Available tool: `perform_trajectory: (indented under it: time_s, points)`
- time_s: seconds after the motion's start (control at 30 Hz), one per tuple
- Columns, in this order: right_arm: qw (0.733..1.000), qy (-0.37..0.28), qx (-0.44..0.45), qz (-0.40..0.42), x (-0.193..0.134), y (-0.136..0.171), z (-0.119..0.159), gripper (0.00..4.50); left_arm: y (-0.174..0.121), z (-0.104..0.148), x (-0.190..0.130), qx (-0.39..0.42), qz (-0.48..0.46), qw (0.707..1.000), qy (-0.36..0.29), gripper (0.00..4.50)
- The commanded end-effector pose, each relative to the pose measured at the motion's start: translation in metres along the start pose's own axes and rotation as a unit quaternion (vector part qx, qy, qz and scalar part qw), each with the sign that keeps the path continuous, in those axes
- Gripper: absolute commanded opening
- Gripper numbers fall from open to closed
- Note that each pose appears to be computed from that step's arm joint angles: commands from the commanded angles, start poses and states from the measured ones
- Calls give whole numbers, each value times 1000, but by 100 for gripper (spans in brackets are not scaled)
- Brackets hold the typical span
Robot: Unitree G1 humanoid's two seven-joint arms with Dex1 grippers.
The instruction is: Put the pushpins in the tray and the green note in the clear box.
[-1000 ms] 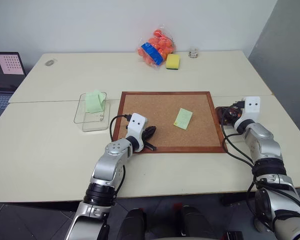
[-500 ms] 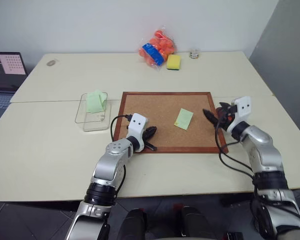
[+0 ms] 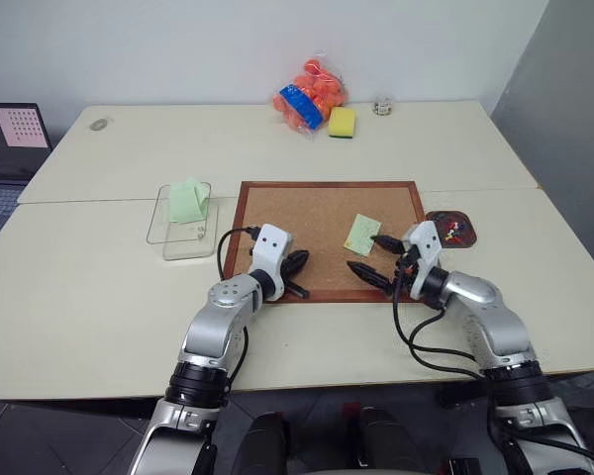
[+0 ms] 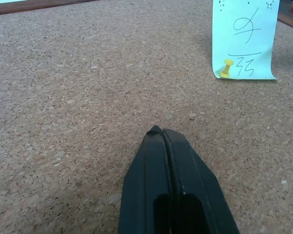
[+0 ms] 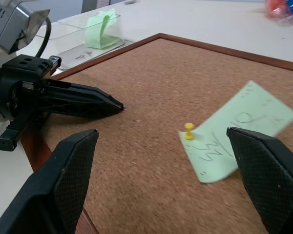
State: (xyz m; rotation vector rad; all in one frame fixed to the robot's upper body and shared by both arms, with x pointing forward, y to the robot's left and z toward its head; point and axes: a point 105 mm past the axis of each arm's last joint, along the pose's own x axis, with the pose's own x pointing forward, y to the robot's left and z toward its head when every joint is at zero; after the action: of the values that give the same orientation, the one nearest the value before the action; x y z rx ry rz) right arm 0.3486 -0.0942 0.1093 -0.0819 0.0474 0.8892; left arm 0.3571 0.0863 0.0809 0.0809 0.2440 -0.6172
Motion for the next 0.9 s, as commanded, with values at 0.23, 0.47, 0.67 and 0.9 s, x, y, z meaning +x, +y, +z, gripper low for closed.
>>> perform_trajectory:
  time_s: [0.23, 0.47, 0.67, 0.9]
  points:
    - [999, -5, -28, -19, 31, -15, 4, 448, 0, -26, -5, -19, 1, 999, 46, 0]
    - [1000, -4, -23, -9, 40, -13, 1, 448, 2, -26, -7, -19, 6, 999, 47, 0]
    - [1000, 5, -28, 4, 45, -9, -4, 448, 2, -26, -7, -20, 8, 999, 48, 0]
    - [1000, 6, -25, 7, 49, -7, -4, 448, 2, -26, -7, -21, 9, 999, 48, 0]
